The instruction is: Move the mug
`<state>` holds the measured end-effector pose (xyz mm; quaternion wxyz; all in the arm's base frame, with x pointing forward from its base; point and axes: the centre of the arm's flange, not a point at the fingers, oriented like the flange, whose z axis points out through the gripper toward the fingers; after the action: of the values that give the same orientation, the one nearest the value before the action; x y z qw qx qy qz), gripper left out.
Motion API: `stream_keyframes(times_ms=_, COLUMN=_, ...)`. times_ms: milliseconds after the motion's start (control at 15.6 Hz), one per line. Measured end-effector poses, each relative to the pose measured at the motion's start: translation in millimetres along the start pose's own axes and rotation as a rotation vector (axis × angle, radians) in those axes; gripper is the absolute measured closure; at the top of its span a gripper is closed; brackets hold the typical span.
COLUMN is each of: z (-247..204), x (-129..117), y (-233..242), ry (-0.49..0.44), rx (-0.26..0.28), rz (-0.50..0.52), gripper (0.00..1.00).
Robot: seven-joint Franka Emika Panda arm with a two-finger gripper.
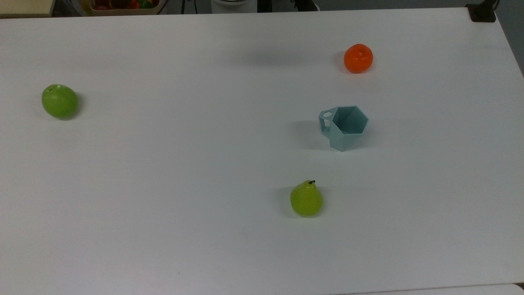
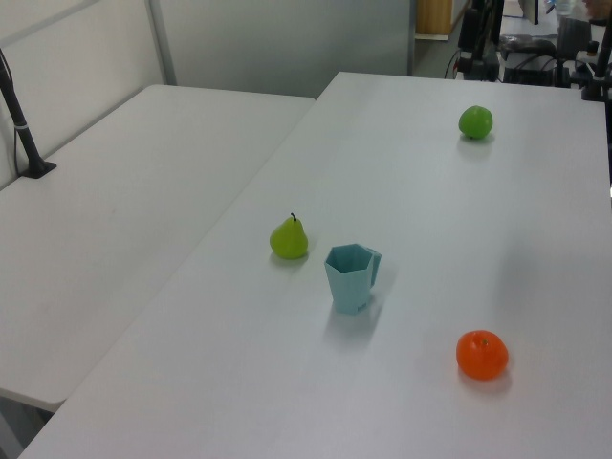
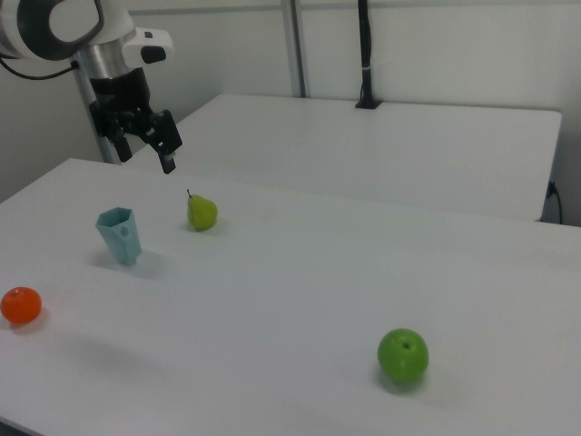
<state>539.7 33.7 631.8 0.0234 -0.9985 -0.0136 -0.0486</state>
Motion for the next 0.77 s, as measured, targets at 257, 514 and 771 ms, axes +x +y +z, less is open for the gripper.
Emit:
stream_keyframes(times_ms=257, z=4.3, x=-0.4, y=-0.5, ry=-0.009, rx=0.000, rz=-0.001, gripper=0.00)
stream_keyframes(times_ms=514, z=5.9, x=-0.5, y=-0.8, ry=-0.012, rx=0.000, rz=-0.001, gripper=0.00)
stream_keyframes(times_ms=771, z=5.9, x=-0.5, y=-0.8, ry=-0.012, rx=0.000, rz=-0.001, gripper=0.00)
